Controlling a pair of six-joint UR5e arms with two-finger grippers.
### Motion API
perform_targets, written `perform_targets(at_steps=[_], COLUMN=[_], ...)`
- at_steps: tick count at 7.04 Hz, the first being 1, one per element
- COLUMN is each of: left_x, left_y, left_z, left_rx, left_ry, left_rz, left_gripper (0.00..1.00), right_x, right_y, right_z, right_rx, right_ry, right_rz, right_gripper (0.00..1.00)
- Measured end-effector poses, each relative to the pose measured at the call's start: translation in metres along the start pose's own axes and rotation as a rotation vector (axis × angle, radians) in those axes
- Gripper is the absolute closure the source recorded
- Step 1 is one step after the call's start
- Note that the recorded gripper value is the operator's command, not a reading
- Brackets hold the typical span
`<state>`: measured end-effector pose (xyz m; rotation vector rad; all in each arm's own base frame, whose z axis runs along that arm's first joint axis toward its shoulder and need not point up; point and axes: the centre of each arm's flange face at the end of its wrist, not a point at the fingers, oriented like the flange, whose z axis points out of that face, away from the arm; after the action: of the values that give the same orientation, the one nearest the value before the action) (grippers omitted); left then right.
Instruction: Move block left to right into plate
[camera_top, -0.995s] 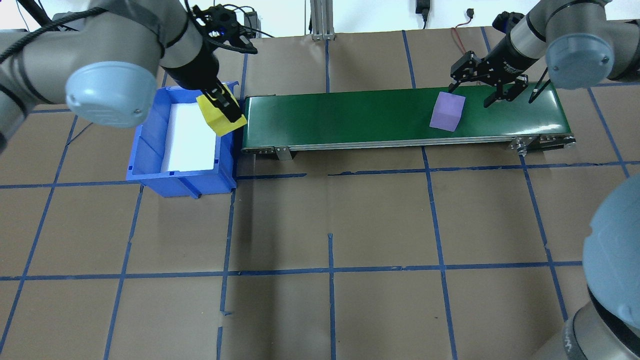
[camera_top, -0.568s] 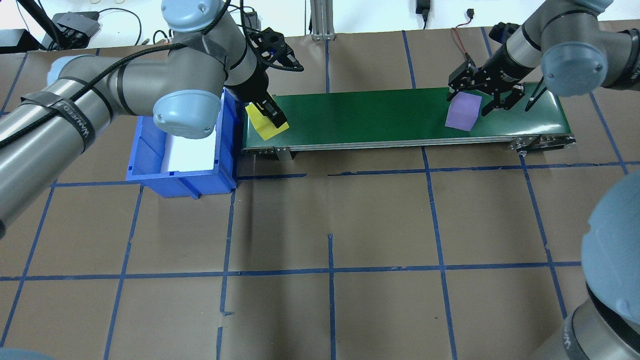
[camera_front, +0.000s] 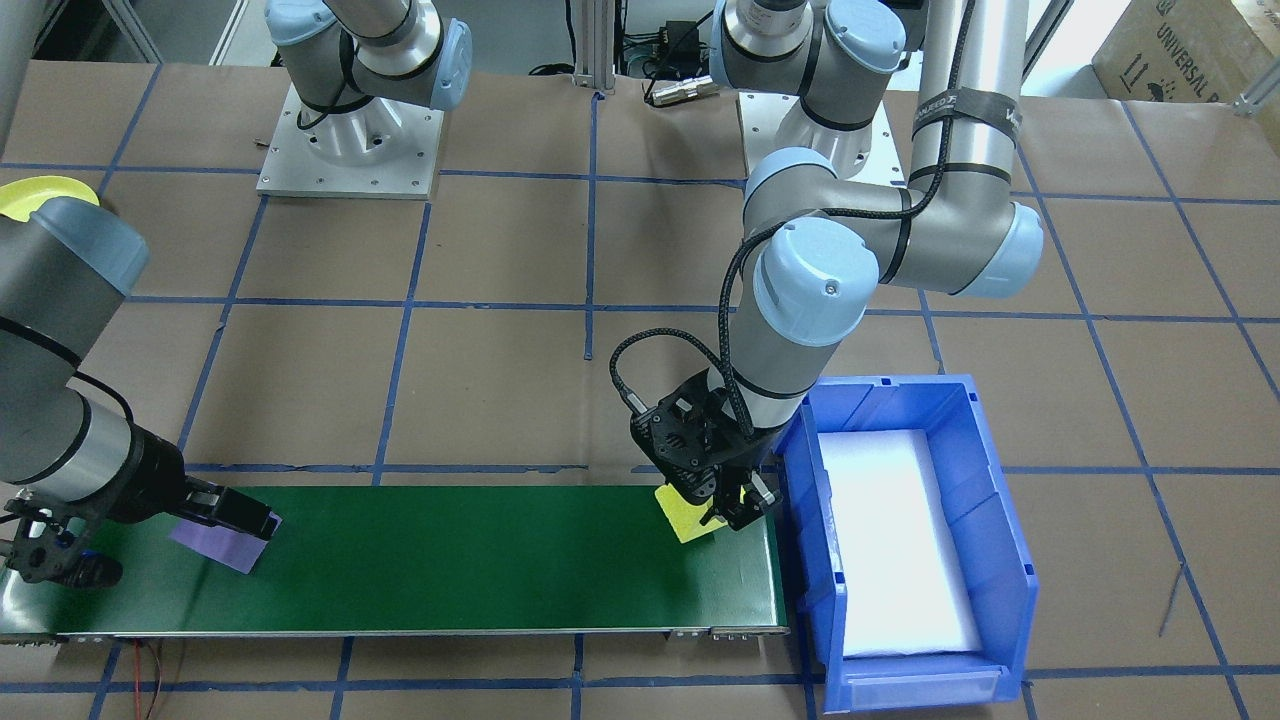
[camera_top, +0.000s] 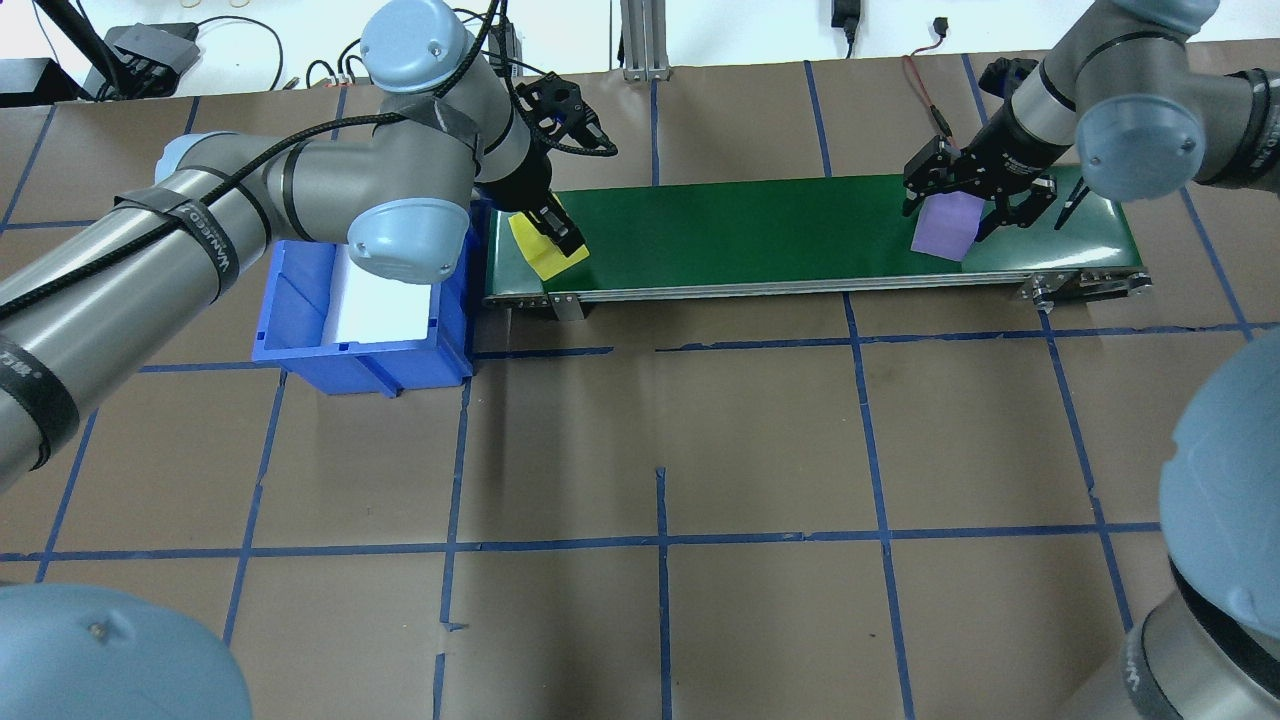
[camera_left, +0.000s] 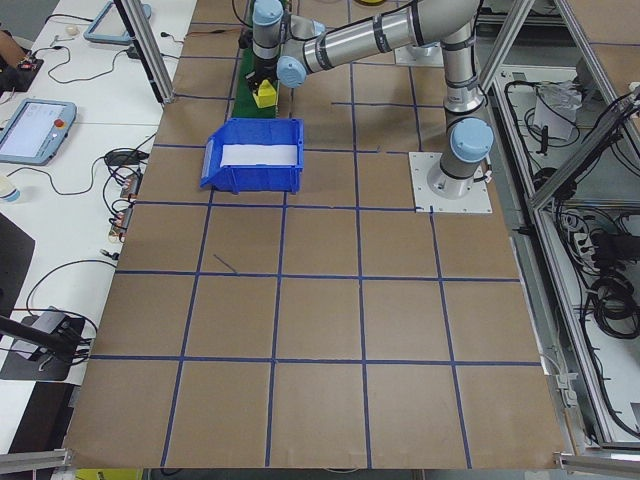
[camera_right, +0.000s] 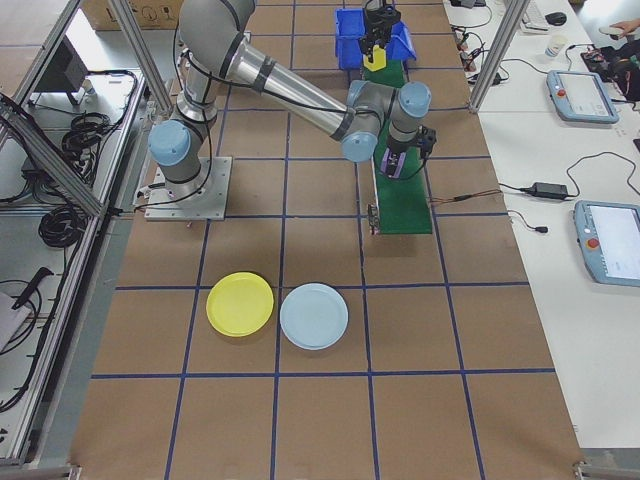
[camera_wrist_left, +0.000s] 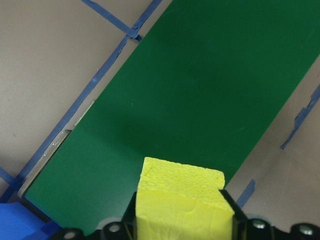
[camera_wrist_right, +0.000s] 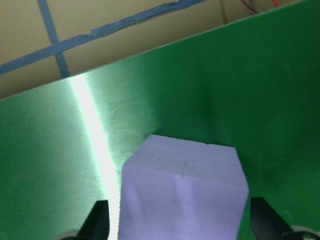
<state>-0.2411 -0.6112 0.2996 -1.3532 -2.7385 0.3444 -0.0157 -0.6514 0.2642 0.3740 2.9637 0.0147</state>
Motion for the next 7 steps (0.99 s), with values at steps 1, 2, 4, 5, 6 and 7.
perform_targets(at_steps=[1, 2, 4, 5, 6, 7], left_x=[-0.001, -0.004, -0.009, -0.009, -0.005, -0.005], left_y=[-0.001, -0.001, 0.001, 0.005, 0.012, 0.03], left_z=[-0.003, -0.006, -0.016, -0.032, -0.06, -0.099], left_rx=[0.003, 0.006, 0.002, -0.018, -0.055, -0.091], left_ry=[-0.007, -0.014, -0.039, -0.065, -0.085, -0.079], left_rz=[0.003, 0.006, 0.002, -0.002, -0.01, -0.041], left_gripper=[0.0, 0.0, 0.0, 0.0, 0.0, 0.0], right_x=[0.004, 0.008, 0.023, 0.039, 0.061, 0.085], right_y=[-0.003, -0.005, -0.01, -0.013, -0.014, -0.013], right_z=[-0.003, -0.006, -0.013, -0.02, -0.033, -0.052], right_rx=[0.022, 0.045, 0.072, 0.082, 0.098, 0.118], right_ry=[0.044, 0.081, 0.137, 0.144, 0.148, 0.153], right_rz=[-0.023, -0.056, -0.066, -0.055, -0.051, -0.058], right_gripper=[0.44, 0.65, 0.93, 0.93, 0.94, 0.93])
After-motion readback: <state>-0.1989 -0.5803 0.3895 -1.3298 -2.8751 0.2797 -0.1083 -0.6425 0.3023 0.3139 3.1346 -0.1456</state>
